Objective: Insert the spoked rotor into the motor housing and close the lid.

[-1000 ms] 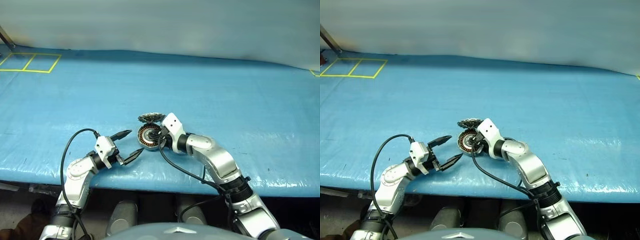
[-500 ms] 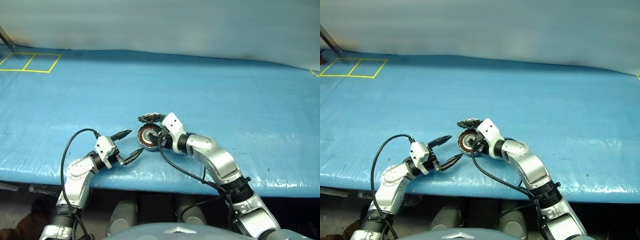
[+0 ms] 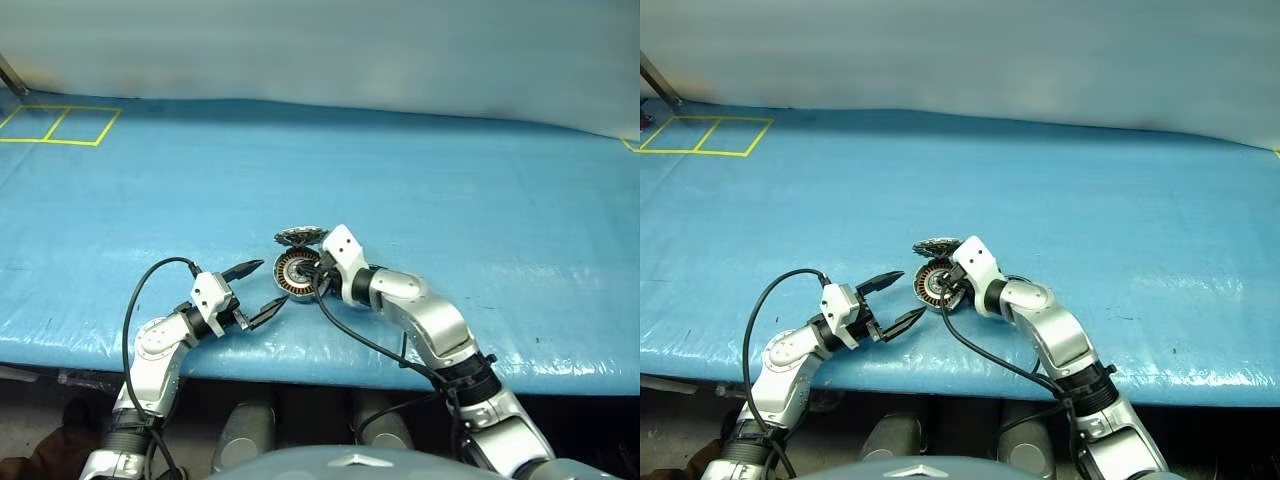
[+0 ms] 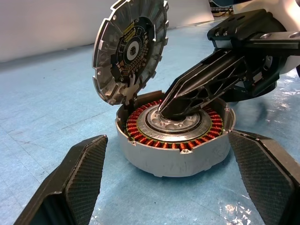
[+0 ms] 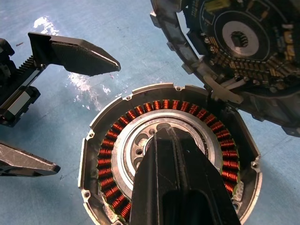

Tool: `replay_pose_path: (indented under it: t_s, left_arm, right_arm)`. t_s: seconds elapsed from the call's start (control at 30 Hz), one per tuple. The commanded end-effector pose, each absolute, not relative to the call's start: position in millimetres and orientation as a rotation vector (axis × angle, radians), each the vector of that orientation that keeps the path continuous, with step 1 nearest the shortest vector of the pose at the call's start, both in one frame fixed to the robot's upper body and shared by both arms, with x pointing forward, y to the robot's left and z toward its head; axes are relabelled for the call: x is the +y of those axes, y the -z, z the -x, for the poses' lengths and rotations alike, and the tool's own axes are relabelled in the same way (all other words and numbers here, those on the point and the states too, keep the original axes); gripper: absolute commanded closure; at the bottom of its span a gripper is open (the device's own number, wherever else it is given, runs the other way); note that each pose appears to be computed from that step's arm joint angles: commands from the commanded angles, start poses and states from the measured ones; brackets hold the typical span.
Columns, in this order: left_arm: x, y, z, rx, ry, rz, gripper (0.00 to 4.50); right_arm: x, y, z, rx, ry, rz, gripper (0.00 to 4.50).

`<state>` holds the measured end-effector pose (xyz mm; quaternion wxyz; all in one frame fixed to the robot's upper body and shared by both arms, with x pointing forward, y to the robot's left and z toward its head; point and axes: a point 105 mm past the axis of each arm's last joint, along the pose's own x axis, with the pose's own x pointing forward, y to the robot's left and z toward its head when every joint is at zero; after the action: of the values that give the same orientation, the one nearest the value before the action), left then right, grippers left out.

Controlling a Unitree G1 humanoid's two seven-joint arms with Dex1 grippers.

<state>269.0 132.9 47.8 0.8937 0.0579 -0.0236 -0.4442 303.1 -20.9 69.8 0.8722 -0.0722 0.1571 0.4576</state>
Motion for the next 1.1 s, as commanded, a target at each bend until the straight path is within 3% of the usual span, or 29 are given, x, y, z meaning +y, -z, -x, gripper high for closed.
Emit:
replay_pose_path:
  t_s: [0.03,0.27,0.47,0.67,0.93,1.1]
  left_arm:
    - [133,-49,-267,-0.067,0.918,-0.133,0.00]
    - [132,-46,-265,-0.063,0.914,-0.127,0.00]
    - [131,-48,-265,-0.067,0.921,-0.121,0.00]
    - [131,-51,-266,-0.077,0.940,-0.117,0.00]
    - [131,-53,-269,-0.086,0.952,-0.131,0.00]
    - [131,-54,-271,-0.086,0.958,-0.138,0.00]
  right_arm:
    - [-19,-62,-305,0.352,-0.935,0.189,4.49]
    - [-22,-62,-303,0.351,-0.930,0.192,4.49]
    - [-25,-104,-296,0.210,-0.956,0.073,4.49]
    - [-59,-125,-292,0.136,-0.846,0.169,4.49]
    - [-123,-107,-283,0.266,-0.658,0.371,4.49]
    - [-132,-99,-282,0.313,-0.594,0.372,2.95]
